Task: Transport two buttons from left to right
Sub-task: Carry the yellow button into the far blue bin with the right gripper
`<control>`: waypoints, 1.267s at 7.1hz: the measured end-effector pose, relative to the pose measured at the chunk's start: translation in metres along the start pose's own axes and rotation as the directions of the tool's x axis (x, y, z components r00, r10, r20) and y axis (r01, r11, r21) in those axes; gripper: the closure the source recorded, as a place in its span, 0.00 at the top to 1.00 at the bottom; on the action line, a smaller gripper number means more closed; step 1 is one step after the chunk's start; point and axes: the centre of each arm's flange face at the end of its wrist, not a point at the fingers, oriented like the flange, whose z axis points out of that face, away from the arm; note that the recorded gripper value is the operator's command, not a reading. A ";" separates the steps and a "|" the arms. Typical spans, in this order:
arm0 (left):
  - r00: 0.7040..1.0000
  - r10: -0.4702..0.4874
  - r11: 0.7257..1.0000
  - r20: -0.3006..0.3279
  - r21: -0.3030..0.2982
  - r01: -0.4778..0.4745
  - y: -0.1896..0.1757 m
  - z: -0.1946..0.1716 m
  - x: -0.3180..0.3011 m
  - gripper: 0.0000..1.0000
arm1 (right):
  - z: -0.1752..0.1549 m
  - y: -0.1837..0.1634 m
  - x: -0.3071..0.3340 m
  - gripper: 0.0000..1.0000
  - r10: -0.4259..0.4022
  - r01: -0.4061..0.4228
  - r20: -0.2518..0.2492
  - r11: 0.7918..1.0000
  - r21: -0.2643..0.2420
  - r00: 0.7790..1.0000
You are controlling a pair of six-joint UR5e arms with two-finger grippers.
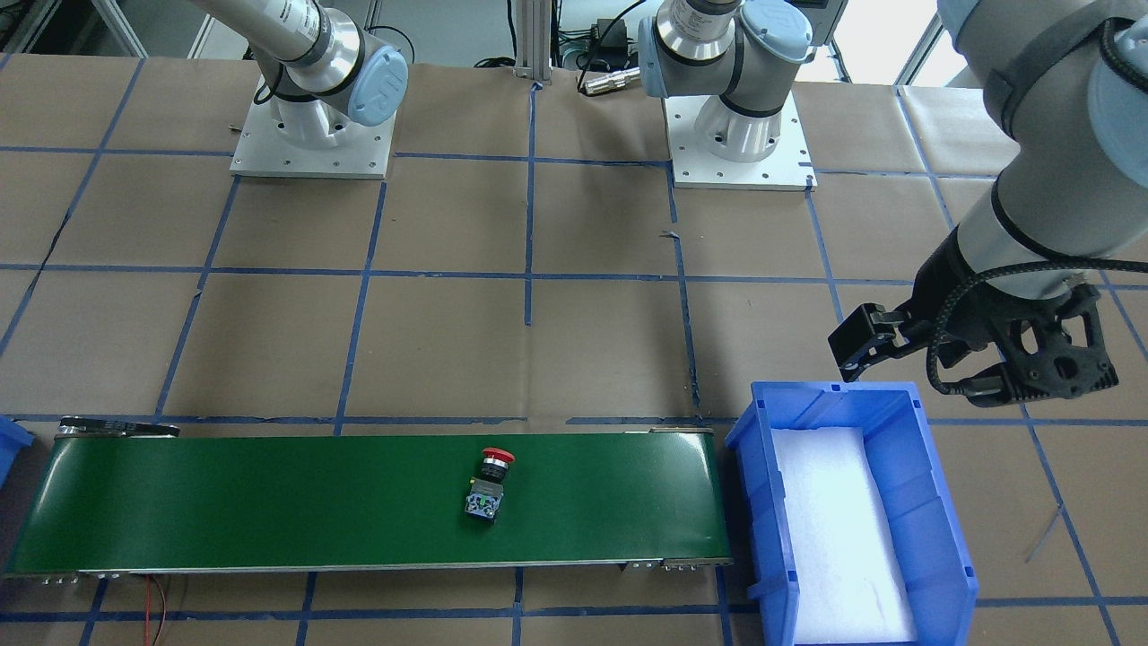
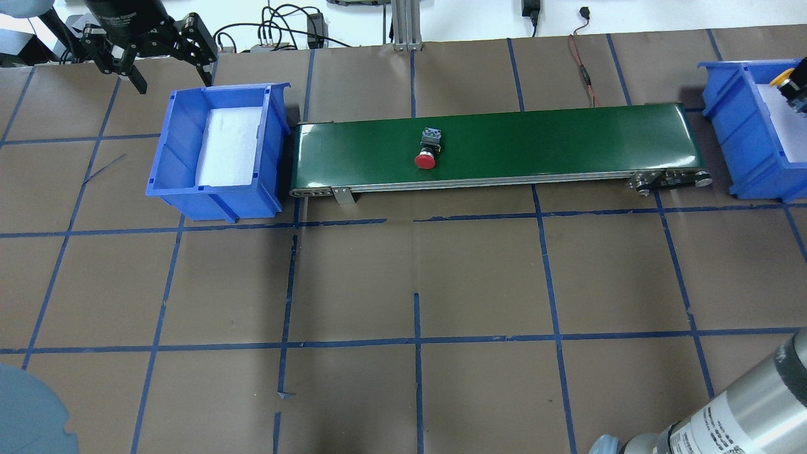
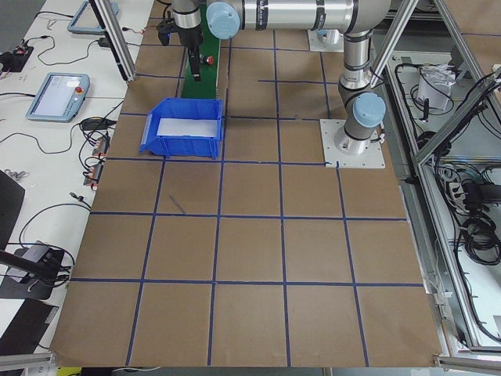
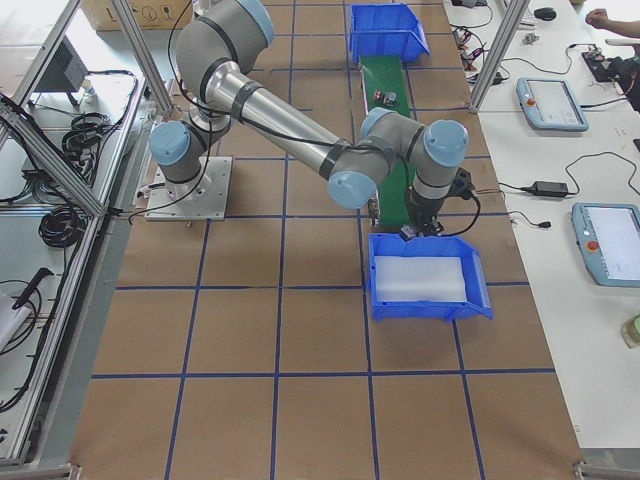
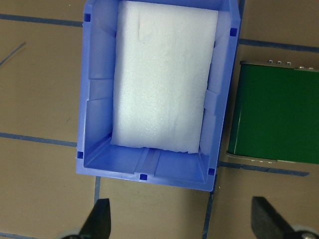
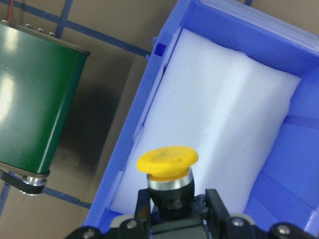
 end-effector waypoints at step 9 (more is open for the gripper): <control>1.000 -0.006 1.000 -0.002 0.026 0.006 0.007 -0.015 -0.004 1.00 | 0.097 0.005 0.043 0.16 0.016 -0.012 0.067 0.998 -0.064 0.998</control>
